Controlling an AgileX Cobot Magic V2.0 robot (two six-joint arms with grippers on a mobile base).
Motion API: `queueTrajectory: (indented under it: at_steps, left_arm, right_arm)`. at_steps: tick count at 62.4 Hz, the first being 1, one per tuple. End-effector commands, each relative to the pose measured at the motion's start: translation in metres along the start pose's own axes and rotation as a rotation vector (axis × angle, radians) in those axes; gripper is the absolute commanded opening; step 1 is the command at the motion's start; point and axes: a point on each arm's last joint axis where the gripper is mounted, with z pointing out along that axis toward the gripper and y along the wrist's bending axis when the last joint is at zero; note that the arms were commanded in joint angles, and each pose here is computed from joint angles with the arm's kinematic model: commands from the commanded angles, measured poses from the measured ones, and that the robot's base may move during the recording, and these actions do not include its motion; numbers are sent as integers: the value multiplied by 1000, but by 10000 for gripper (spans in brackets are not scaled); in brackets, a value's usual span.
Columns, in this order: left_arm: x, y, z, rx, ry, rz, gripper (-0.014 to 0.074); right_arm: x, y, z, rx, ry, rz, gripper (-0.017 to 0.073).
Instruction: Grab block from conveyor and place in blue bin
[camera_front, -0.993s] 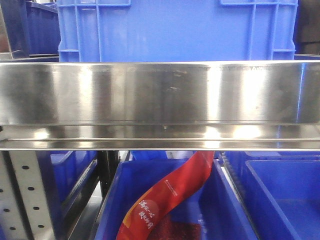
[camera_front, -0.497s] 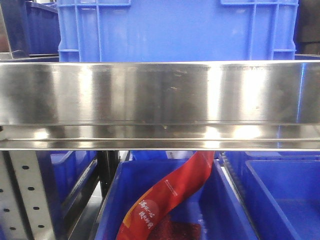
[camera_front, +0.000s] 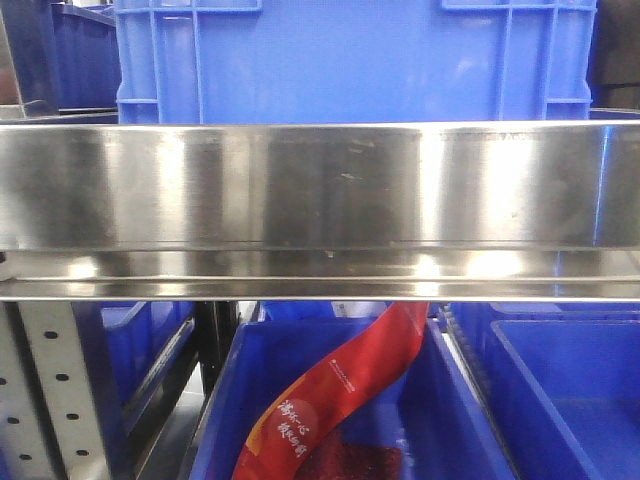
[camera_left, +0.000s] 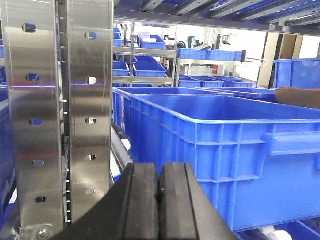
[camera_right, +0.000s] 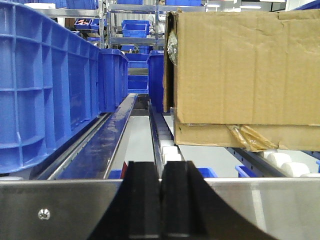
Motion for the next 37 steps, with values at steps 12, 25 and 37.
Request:
queueTrajectory:
  at_steps: [12,25,37]
  left_arm:
    - [-1,0,-1,-4,-21,-2,-111]
    - [-2,3,-10,-45,-51,125,-111]
    - [41,14,-16,-198,-49,133,-111]
  right_arm:
    - [-1,0,0,5,-17,-9,-162]
    - [-1,0,0,5,-17,-9,-162]
    - [-1,0,0,5,-17,-9,-162]
